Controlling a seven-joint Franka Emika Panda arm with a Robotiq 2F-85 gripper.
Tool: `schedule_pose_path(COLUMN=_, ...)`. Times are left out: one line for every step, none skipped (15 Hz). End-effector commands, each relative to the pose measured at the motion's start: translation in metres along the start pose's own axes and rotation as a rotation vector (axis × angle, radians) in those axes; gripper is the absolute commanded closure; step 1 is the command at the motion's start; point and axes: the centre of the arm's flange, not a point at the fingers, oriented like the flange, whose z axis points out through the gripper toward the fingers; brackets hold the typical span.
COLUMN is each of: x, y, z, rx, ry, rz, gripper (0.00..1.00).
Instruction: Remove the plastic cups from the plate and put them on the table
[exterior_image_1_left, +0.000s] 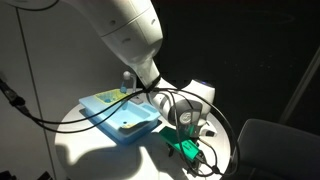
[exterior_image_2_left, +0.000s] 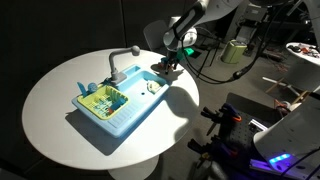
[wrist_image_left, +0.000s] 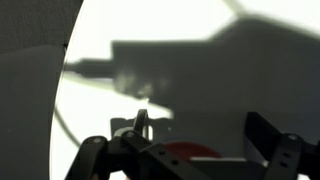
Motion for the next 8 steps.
schedule_pose_path(x=0.004, y=0.009, z=-0.003, rx=0.001, ry=-0.010, rz=-0.005, gripper=0.00)
schedule_pose_path(x=0.003, y=0.012, z=-0.003, rx=0.000, ry=-0.009, rz=0.000, gripper=0.00)
schedule_pose_path(x=0.003, y=0.014, z=-0.004, rx=0.000, ry=-0.009, rz=0.003, gripper=0.00)
schedule_pose_path(x=0.003, y=0.017, z=-0.004, rx=-0.001, ry=-0.009, rz=0.006, gripper=0.00)
schedule_pose_path(x=0.002, y=0.020, z=-0.004, rx=-0.002, ry=-0.009, rz=0.010, gripper=0.00)
schedule_pose_path(x=0.002, y=0.021, z=-0.004, rx=-0.004, ry=-0.009, rz=0.013, gripper=0.00)
schedule_pose_path(x=0.002, y=0.023, z=-0.004, rx=-0.006, ry=-0.009, rz=0.015, gripper=0.00)
schedule_pose_path(x=0.003, y=0.025, z=-0.003, rx=-0.008, ry=-0.009, rz=0.017, gripper=0.00)
